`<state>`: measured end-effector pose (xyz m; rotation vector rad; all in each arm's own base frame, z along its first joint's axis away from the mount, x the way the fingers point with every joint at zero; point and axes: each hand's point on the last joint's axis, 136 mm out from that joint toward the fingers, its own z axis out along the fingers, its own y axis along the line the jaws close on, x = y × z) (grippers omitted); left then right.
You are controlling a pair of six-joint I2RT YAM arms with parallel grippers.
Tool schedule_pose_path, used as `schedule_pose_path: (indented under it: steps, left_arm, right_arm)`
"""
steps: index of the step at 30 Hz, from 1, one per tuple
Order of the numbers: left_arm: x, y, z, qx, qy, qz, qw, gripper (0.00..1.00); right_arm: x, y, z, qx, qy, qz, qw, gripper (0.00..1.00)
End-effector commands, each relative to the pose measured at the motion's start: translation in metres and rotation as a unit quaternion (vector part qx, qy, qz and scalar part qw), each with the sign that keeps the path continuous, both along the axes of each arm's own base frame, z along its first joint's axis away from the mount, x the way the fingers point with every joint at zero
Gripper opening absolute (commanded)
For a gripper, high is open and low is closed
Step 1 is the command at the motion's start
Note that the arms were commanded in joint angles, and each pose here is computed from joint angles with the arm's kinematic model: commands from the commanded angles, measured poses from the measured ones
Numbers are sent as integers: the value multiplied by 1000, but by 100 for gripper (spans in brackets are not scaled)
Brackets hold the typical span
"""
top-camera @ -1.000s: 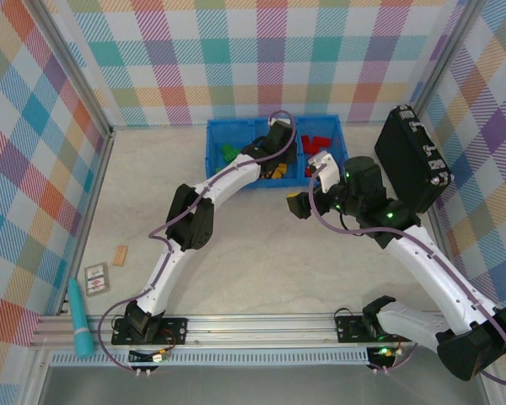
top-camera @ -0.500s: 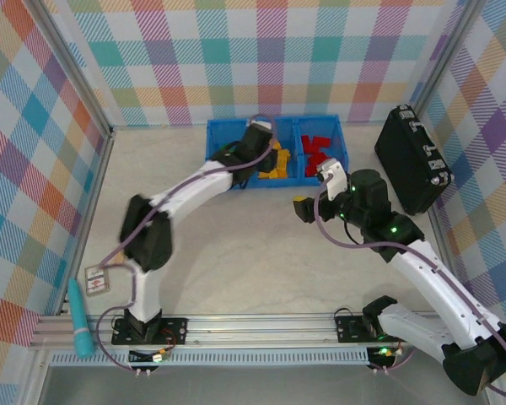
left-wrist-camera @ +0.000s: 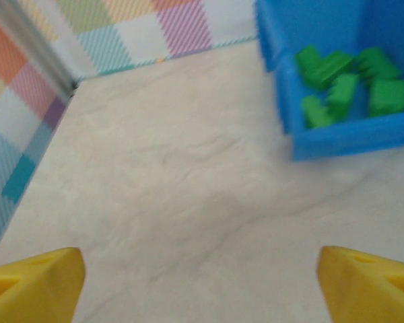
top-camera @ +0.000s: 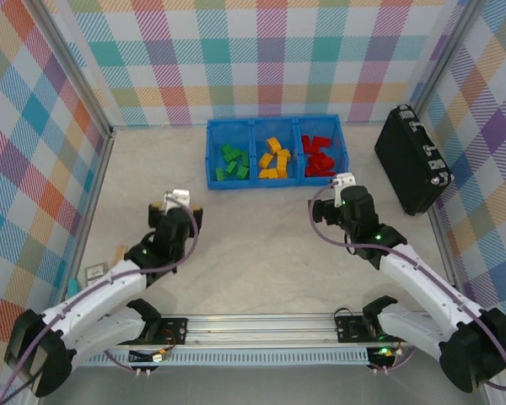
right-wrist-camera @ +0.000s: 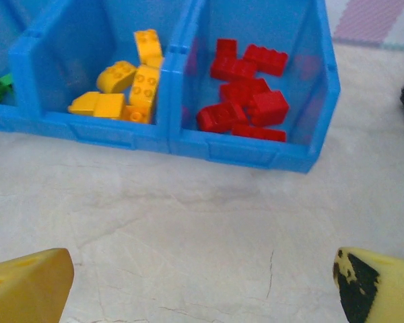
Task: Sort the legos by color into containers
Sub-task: Reset both arms
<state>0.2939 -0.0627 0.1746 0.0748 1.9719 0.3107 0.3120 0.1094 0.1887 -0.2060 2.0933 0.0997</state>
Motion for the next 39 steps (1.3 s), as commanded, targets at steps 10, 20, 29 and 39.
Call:
schedule_pose_path:
  steps: [10, 20, 29, 39]
  left_arm:
    - [31, 64, -28, -42, -115, 112, 986, 98]
    - [85, 66, -62, -58, -94, 99, 989, 100]
    - [103, 70, -89, -135, -46, 42, 989, 100]
    - [102, 68, -90, -136, -37, 40, 989, 100]
  right_arm:
    - [18, -15, 0, 45, -24, -51, 997, 99]
    - [21, -24, 1, 35, -26, -54, 998, 99]
    - [40, -43, 19, 11, -87, -49, 995, 99]
    - [64, -84, -68, 27, -91, -49, 994, 99]
